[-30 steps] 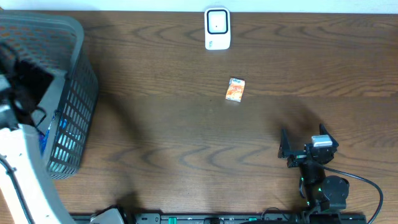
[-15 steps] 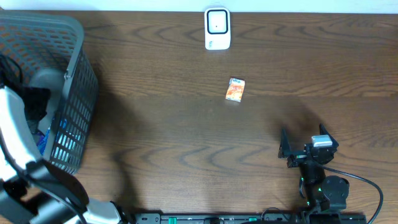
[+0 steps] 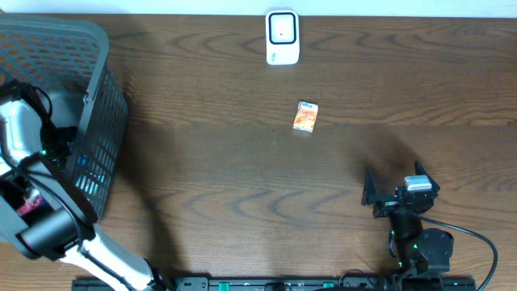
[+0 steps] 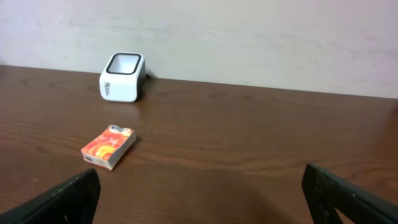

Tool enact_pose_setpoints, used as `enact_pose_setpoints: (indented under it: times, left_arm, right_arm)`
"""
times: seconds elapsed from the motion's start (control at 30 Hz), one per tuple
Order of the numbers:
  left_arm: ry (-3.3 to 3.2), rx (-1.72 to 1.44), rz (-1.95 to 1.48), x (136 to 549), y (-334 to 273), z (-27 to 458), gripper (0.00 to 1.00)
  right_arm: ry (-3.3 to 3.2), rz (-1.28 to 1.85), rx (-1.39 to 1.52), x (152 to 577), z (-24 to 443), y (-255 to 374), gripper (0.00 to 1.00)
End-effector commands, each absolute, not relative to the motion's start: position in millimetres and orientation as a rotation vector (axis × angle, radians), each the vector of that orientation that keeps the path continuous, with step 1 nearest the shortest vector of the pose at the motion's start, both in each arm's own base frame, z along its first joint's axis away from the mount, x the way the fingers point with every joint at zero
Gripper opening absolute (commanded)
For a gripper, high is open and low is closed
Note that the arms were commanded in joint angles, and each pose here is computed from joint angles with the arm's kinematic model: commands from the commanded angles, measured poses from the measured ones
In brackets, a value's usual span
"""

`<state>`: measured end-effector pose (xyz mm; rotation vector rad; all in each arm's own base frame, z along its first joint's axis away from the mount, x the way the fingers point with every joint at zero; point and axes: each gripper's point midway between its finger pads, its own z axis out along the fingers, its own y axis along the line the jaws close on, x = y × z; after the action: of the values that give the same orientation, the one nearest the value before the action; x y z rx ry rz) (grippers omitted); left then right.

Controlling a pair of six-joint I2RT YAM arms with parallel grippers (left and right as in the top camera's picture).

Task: Scan the item barcode
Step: 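Reach the left gripper into the basket and grasp the blue snack packet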

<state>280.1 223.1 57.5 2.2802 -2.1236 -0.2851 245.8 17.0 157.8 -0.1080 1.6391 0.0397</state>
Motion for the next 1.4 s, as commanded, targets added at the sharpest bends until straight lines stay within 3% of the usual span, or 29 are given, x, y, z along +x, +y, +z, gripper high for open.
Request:
enact_pose_setpoints:
  times: [0.0, 0.27, 0.37, 0.4, 0.43, 0.53, 0.57, 0.77, 0.93, 1.37]
  left_arm:
    - [-2.079, 2.272, -0.333, 277, 229, 36, 0.98]
    - [-2.062, 2.245, -0.340, 278, 229, 17, 1.00]
    - [-2.081, 2.229, -0.339, 279, 230, 16, 0.79]
    - [-2.107, 2.207, -0.336, 280, 230, 16, 0.54]
    - [-2.119, 2.194, -0.335, 280, 230, 16, 0.39]
    - [-2.162, 2.145, -0.331, 280, 230, 16, 0.10]
    - [-2.179, 2.126, -0.329, 280, 230, 16, 0.07]
    - [-2.253, 2.073, -0.175, 294, 219, 22, 0.07]
    - [-2.410, 2.073, -0.006, 317, 216, 60, 0.07]
    - [-2.744, 2.278, 0.059, 328, 222, 186, 0.07]
  right_arm:
    - [1.638, 0.034, -0.122, 246, 157, 18, 0.99]
    - [1.638, 0.034, -0.122, 246, 157, 18, 0.99]
    - [1.638, 0.034, -0.122, 246, 157, 18, 0.99]
    - [1.638, 0.034, -0.122, 246, 157, 18, 0.99]
    - [1.638, 0.034, -0.122, 246, 157, 18, 0.99]
    - [1.638, 0.034, -0.122, 246, 157, 18, 0.99]
    - [1.638, 0.034, -0.122, 246, 157, 18, 0.99]
    - [1.638, 0.034, -0.122, 246, 157, 18, 0.99]
    - [1.638, 0.034, -0.122, 246, 157, 18, 0.99]
    - [1.638, 0.034, -0.122, 246, 157, 18, 0.99]
